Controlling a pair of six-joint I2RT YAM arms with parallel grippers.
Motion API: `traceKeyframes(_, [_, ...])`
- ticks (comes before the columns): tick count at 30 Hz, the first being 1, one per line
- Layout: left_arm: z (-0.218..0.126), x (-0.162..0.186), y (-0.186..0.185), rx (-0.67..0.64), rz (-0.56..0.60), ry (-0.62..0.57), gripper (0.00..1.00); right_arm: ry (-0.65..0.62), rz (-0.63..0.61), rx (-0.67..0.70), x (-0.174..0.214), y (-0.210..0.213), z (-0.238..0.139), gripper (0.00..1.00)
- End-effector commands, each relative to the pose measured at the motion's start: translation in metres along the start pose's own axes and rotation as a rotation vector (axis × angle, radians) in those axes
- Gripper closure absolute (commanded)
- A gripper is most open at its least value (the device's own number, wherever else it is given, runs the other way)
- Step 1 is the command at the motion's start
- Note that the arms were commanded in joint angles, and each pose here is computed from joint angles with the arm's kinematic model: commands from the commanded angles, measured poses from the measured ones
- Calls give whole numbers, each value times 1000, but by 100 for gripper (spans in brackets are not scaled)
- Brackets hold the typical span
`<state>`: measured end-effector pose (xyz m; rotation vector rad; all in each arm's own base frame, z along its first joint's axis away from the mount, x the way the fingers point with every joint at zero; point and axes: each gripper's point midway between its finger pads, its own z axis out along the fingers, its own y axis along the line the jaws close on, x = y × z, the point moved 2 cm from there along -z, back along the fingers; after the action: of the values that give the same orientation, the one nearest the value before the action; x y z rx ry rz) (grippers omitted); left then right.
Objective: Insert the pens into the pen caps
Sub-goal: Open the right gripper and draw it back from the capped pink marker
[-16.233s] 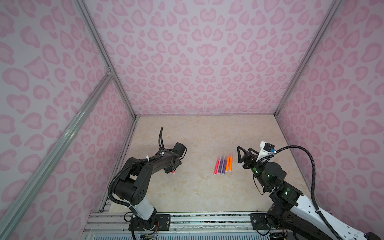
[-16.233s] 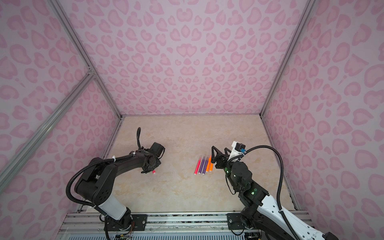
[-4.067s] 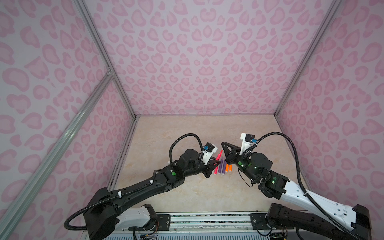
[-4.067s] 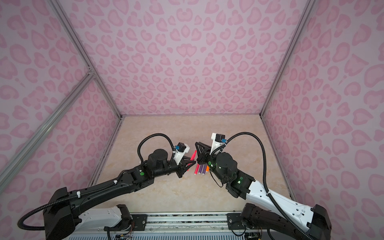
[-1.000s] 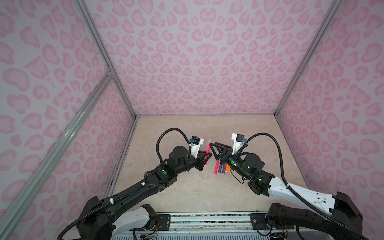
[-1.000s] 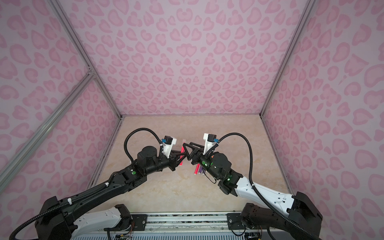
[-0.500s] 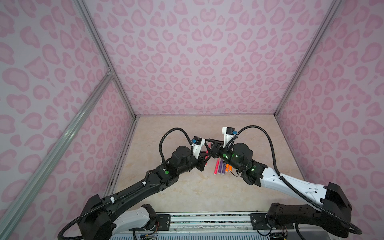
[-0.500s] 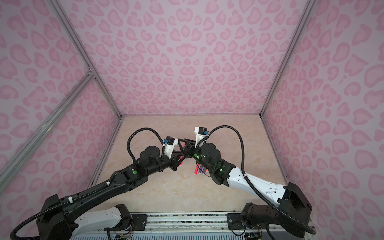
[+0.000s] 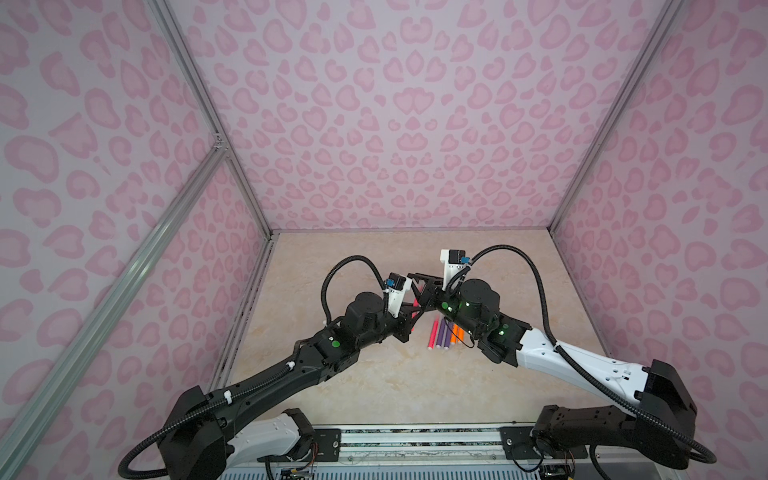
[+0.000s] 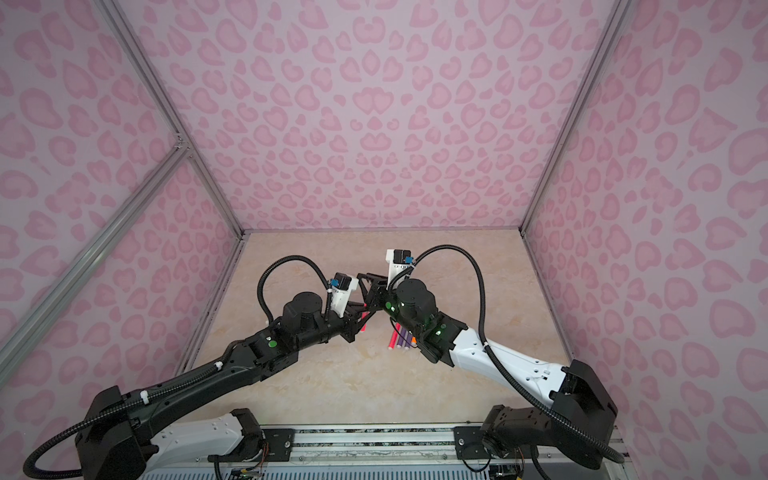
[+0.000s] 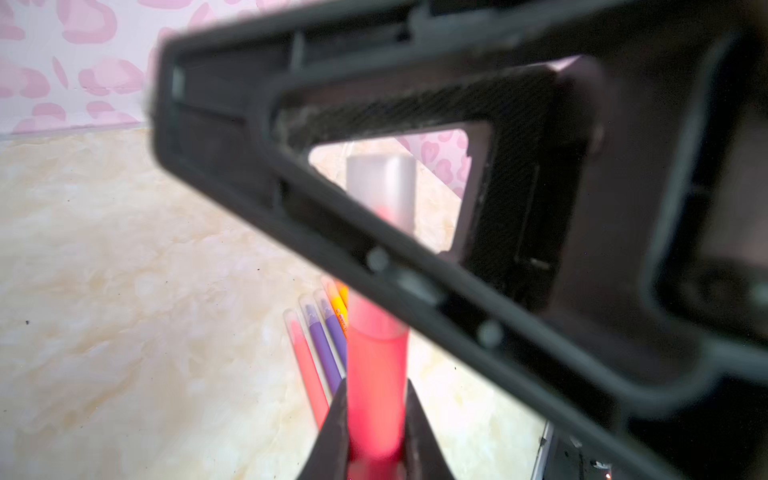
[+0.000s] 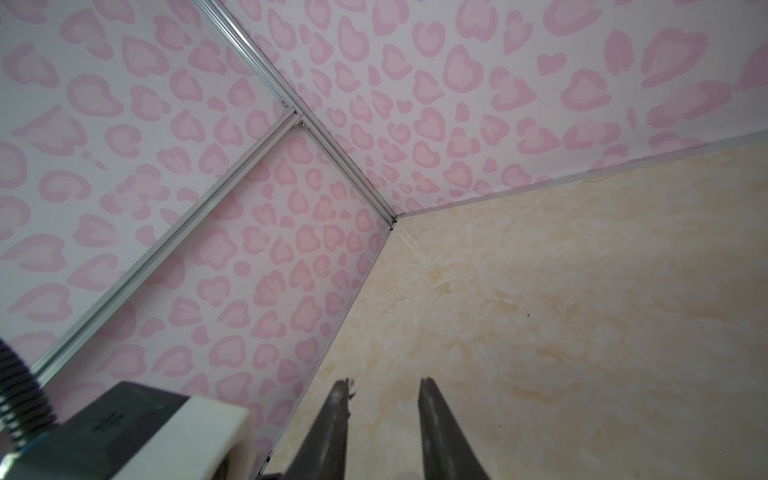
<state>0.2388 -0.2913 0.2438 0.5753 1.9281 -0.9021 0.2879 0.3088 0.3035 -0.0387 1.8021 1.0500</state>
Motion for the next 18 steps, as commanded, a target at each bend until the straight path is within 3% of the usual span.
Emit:
traceKeyframes(1, [-1,-8,-2,1,16,-21,96,1,-12,2,-2,-1,2,70])
traceKeyframes(6, [-2,-9,-2,1,16,-26,96,13,-10,-5,0,0,3,72])
traceKeyframes(11, [-2,-9,-3,3,17,-27,96,19,-19,7,0,-1,3,100])
traceKeyframes(18, [-6,-11,1,-13,-15,-56,96,45,-4,-35,14,-3,2,100])
